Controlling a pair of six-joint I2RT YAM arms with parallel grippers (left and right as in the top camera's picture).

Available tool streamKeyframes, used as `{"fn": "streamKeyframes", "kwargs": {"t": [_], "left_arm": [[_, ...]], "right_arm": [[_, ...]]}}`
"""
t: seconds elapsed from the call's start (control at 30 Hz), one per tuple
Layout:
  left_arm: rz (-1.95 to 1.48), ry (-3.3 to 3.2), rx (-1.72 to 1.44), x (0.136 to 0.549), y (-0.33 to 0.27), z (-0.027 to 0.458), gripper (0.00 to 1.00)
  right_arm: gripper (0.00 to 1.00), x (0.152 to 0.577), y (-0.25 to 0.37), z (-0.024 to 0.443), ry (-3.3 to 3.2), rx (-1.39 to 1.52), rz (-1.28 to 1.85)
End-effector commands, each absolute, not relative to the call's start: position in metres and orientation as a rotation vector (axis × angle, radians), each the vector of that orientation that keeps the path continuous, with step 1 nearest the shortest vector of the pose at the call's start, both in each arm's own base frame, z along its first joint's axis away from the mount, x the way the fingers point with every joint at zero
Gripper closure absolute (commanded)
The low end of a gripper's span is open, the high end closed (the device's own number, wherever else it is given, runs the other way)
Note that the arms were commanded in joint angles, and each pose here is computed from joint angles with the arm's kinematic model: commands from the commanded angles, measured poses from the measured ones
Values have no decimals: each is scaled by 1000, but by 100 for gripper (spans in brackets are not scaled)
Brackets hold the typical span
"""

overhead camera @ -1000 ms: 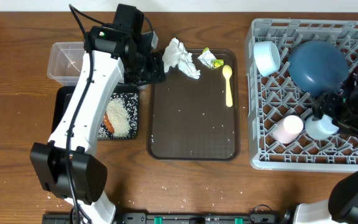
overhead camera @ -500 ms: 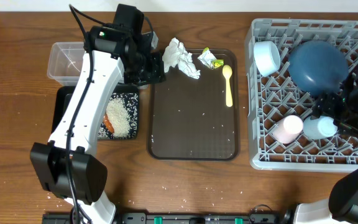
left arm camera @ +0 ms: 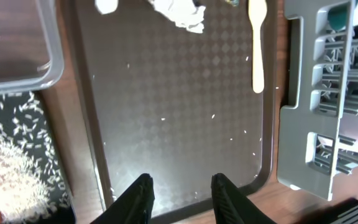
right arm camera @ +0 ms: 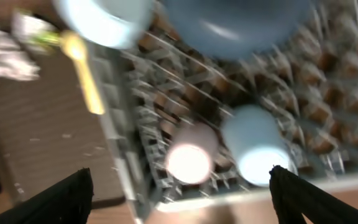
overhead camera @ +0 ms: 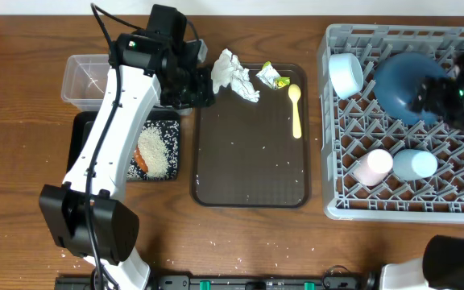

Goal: Sort waste into correct bins and load items into the dishwasher rack
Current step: 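Reach the right gripper back to the yellow spoon on the brown tray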

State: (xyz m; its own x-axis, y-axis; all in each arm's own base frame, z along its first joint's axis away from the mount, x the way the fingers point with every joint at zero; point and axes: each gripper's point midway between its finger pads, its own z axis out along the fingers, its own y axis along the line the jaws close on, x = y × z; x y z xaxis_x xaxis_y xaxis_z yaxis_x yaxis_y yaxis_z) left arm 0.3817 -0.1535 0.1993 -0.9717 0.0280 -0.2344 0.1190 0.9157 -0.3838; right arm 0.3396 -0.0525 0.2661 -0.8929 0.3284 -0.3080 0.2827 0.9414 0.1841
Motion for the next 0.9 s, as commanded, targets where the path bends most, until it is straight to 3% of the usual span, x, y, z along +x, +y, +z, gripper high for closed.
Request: {"fn": "streamKeyframes", "kwargs": {"t": [0.0, 0.2, 0.43, 0.53, 0.87], "left_arm": [[-553, 2795, 278, 380, -165, 211, 64], [-277, 2794, 301, 380, -167, 204, 63], [-185, 2805, -10, 386, -149, 203, 63], [-104, 2791, -333, 390, -119, 201, 57], [-104, 2791, -494, 396, -78, 199, 51]], "right_arm": [[10, 349, -10, 299, 2681, 236, 235], [6, 364, 52, 309, 2625, 66, 326], [17, 394, 117, 294, 2595, 13, 341], [23, 410, 140, 269, 2627, 19, 324], [28, 477, 176, 158, 2685, 62, 122]]}}
